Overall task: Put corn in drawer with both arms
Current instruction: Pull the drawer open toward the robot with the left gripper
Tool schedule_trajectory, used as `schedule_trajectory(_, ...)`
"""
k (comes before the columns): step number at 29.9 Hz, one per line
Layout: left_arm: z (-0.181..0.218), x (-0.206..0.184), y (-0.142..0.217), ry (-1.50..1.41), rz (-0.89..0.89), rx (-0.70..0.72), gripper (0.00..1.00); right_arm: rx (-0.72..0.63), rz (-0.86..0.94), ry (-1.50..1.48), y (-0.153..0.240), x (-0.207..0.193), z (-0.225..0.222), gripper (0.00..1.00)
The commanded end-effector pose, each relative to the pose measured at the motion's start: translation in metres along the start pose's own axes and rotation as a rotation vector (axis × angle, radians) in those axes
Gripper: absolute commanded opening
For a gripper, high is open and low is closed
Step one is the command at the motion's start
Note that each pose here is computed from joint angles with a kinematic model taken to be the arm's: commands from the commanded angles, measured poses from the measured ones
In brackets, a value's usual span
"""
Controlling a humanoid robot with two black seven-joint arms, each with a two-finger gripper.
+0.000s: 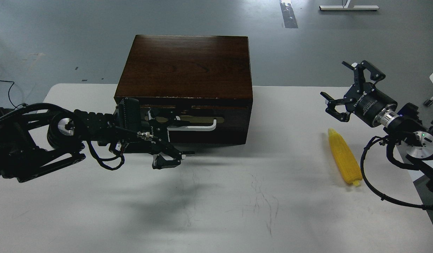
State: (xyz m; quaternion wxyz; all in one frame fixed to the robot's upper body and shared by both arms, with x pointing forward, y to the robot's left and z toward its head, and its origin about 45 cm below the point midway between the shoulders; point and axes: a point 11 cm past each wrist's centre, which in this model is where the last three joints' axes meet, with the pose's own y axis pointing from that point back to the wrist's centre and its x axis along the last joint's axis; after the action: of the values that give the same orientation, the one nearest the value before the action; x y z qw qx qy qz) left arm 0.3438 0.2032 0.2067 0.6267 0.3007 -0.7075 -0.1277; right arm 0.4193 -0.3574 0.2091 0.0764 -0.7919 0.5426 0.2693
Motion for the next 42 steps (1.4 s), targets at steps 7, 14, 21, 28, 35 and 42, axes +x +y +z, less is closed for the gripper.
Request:
schedule_trajectory(7, 0.011, -0.001, 0.011, 0.011, 0.005, -0.016, 0.83, -0.004, -0.004, -0.004, -0.001, -0.002, 0.003, 1.00)
schedule_trajectory(14, 0.024, -0.003, 0.017, 0.028, 0.012, -0.038, 0.83, -0.004, -0.006, -0.004, -0.001, -0.002, 0.003, 1.00)
schedule_trajectory(21, 0.038, -0.009, 0.020, 0.055, 0.015, -0.058, 0.83, -0.006, -0.007, -0.004, -0.002, -0.002, 0.004, 1.00)
schedule_trajectory(28, 0.046, -0.012, 0.025, 0.073, 0.015, -0.067, 0.83, -0.012, -0.005, -0.006, -0.001, -0.001, 0.006, 1.00)
schedule_trajectory(35, 0.049, -0.013, 0.032, 0.080, 0.014, -0.065, 0.83, -0.014, -0.006, -0.006, -0.001, -0.002, 0.007, 1.00)
schedule_trajectory(42, 0.059, -0.011, 0.036, 0.088, 0.023, -0.083, 0.83, -0.012, -0.010, -0.010, -0.002, -0.003, 0.008, 1.00)
